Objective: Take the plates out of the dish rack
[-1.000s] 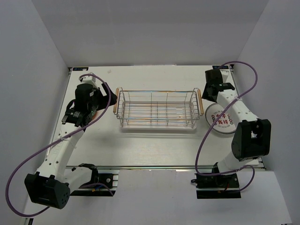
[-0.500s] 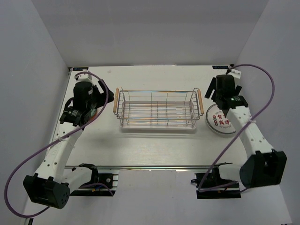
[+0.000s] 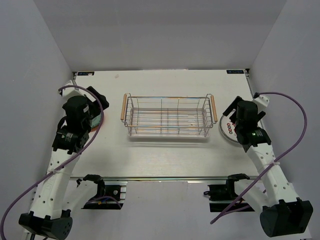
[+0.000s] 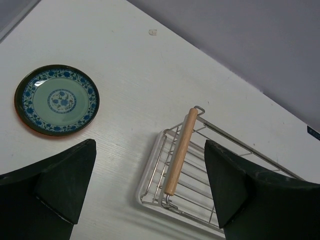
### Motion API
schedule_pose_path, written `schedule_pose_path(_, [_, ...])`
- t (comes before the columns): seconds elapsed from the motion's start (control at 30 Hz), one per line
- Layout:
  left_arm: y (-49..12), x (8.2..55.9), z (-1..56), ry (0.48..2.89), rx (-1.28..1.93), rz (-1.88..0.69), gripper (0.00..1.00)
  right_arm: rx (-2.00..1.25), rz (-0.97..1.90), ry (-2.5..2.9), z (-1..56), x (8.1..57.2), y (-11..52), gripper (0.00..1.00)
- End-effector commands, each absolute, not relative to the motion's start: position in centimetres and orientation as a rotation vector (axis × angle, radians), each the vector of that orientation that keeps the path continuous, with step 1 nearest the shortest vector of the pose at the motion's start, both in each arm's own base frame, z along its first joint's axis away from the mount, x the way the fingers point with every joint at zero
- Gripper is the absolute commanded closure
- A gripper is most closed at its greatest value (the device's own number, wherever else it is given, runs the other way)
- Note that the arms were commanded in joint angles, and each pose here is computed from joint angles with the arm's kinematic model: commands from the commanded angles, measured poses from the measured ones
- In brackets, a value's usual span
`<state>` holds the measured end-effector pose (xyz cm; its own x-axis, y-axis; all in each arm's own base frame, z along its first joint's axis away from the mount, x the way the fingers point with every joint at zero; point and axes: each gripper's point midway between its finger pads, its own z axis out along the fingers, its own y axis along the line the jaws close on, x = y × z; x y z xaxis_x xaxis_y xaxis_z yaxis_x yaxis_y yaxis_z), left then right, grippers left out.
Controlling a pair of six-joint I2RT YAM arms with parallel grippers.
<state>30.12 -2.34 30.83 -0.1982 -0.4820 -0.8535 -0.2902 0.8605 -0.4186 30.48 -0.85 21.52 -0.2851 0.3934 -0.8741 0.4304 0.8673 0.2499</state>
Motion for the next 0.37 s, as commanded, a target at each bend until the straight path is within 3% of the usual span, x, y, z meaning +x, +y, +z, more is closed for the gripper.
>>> schedule_pose_path(0.0, [-1.7,29.5,29.6,1.810,-0.626,-0.152,0.02,0.686,-0.060,1.832,22.2,30.4,-1.8,0.11])
schedule_pose_path(0.33, [-1.7,29.4,28.1,1.851,-0.634,-0.138,0.02,0.719,-0.081,1.816,21.9,29.9,-2.4,0.10])
